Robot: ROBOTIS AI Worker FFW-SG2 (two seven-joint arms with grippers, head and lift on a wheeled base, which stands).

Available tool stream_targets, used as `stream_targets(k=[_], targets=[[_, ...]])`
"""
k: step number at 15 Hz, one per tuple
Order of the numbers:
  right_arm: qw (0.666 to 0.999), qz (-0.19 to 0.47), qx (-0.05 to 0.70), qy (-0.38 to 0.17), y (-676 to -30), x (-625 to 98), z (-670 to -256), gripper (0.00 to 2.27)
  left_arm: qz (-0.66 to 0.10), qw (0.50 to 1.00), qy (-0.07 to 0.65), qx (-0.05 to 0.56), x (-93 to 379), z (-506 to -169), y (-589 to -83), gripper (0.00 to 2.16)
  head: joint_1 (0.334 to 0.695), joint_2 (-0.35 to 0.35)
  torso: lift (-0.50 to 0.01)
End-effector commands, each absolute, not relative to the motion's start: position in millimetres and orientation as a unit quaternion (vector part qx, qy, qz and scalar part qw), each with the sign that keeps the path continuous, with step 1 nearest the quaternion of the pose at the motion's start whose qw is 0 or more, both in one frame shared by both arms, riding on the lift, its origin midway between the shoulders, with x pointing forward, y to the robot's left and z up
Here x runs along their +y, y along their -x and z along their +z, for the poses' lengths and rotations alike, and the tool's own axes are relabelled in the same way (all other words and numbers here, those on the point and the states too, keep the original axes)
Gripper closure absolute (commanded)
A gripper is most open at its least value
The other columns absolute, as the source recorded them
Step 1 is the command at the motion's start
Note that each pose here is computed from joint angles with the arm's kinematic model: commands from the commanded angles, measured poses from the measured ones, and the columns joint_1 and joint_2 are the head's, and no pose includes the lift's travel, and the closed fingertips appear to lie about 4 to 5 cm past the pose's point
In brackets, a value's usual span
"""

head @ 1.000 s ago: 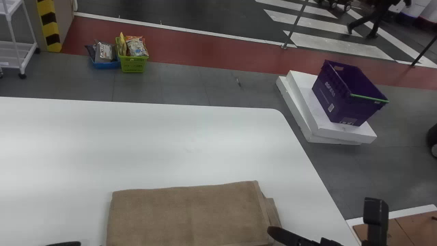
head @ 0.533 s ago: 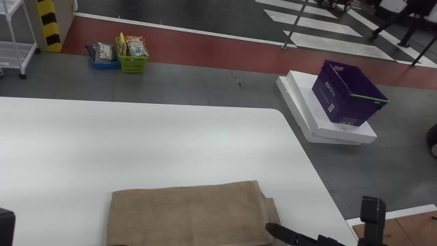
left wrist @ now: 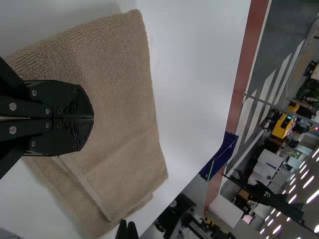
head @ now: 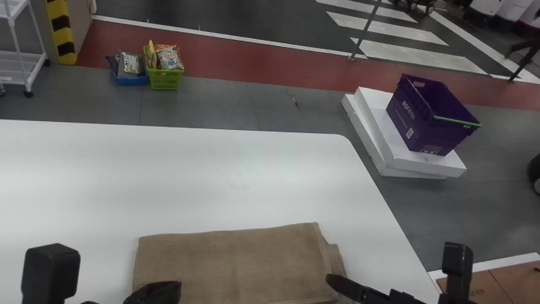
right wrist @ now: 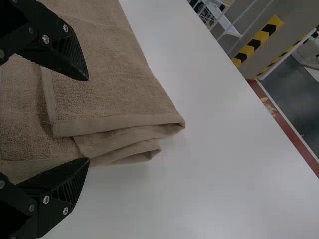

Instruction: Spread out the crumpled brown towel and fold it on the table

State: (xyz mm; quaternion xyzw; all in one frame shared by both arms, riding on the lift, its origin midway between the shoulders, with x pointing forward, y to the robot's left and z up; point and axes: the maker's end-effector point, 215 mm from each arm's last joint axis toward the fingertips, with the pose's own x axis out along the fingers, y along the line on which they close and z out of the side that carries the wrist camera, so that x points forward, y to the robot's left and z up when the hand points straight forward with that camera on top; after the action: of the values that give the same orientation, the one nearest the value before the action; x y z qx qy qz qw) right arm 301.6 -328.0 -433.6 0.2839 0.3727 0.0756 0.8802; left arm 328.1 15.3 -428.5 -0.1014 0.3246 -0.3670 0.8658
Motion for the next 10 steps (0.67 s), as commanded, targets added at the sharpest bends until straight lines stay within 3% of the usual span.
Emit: stream_targets(k=[1,10], targets=[[0.88,0.07,0.37,-0.288,-300,-334,-434,0.3,-0.361,0.873,0.072,0.321,13,-441,-336,2.14,0.695,-0.35,-0.127],[0.884,0.082,0.361,-0.285,-307,-326,-424,0.3,-0.292,0.888,0.003,0.354,100,-477,-331,2.14,0.695,-0.35,-0.127]])
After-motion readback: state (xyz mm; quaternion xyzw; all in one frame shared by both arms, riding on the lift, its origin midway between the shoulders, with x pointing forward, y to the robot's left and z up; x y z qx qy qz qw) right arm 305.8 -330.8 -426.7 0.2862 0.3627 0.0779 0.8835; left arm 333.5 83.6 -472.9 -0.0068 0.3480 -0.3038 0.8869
